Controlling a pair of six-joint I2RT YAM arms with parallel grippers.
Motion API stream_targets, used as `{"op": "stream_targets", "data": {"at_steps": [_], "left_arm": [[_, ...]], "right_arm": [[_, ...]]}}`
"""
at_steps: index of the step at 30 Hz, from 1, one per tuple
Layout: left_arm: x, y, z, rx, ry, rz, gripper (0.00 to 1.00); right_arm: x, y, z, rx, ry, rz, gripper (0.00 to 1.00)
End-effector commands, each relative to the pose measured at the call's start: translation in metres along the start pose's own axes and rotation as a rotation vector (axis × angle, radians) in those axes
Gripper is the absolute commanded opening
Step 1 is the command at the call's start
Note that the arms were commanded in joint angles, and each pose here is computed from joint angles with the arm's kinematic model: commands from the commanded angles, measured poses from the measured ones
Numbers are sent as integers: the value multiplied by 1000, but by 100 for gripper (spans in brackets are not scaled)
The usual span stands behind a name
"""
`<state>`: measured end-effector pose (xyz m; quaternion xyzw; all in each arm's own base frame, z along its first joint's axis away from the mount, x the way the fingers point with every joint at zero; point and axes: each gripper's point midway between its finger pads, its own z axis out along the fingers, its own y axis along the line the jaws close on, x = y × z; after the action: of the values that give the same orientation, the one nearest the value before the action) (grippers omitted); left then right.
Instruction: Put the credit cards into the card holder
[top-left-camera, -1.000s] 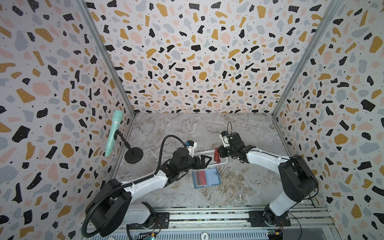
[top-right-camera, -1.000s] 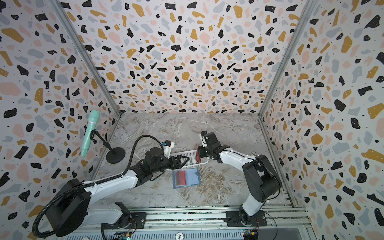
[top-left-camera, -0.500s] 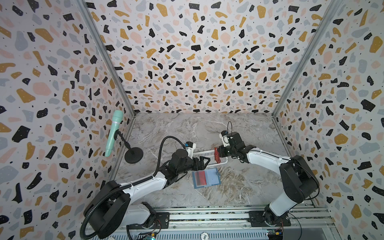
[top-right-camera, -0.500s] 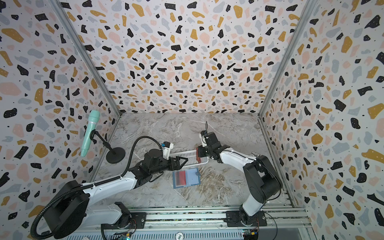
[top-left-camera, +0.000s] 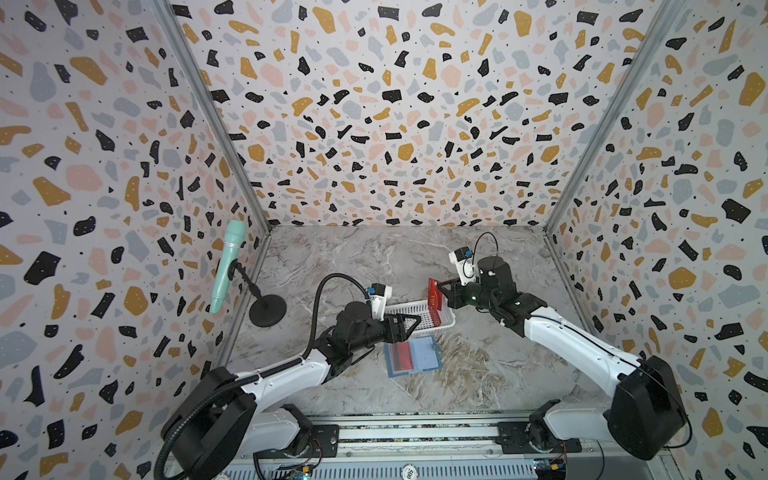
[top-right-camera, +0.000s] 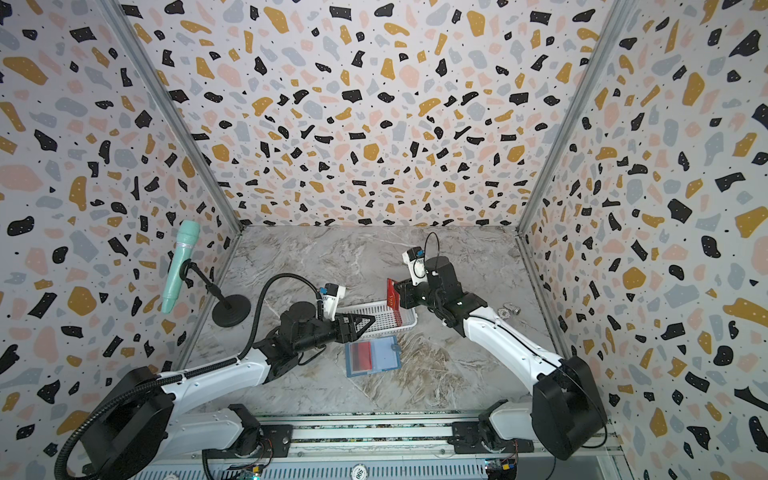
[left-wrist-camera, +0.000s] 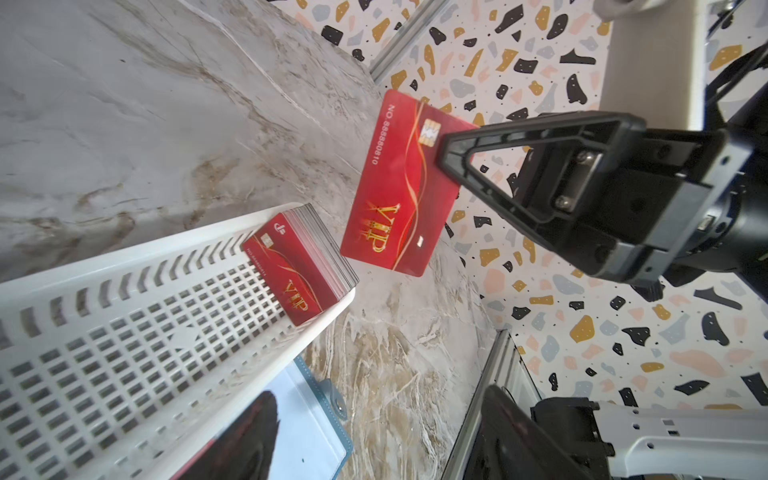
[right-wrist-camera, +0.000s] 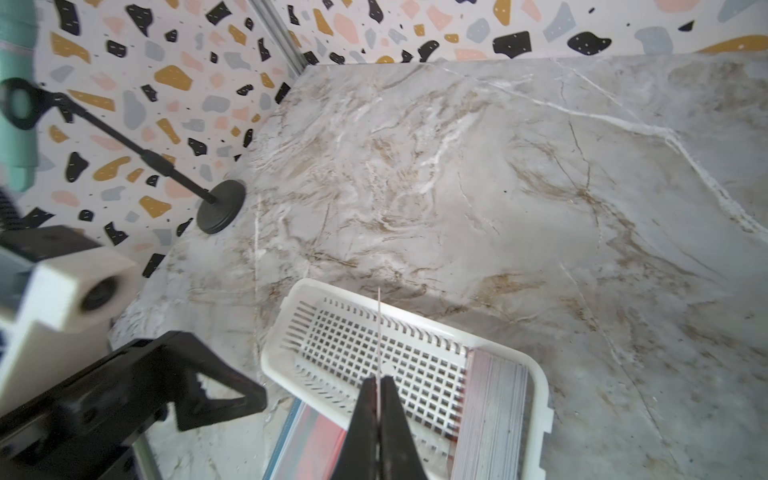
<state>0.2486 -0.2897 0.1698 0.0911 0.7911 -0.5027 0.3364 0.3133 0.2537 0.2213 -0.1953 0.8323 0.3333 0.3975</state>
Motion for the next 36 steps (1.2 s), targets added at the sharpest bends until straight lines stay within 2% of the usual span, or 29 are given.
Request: {"op": "stream_targets", "data": {"at_steps": [1, 9, 16, 22, 36], "left_arm": [[-10, -32, -2, 149, -27, 27, 75], [-7, -75, -3, 334, 35, 87, 62], [-5, -94, 1, 398, 38, 99, 50], [-7, -96, -2, 409, 23, 92, 34], [-8, -92, 5, 406, 26, 70, 10]], "right_arm": [[16, 18, -20, -106, 64, -4, 0], [27, 59, -63, -295, 78, -34, 0], [26, 80, -76, -420, 67, -37, 0], [28, 75, -71, -405, 86, -26, 0], [37, 58, -58, -361, 121, 21, 3]]}}
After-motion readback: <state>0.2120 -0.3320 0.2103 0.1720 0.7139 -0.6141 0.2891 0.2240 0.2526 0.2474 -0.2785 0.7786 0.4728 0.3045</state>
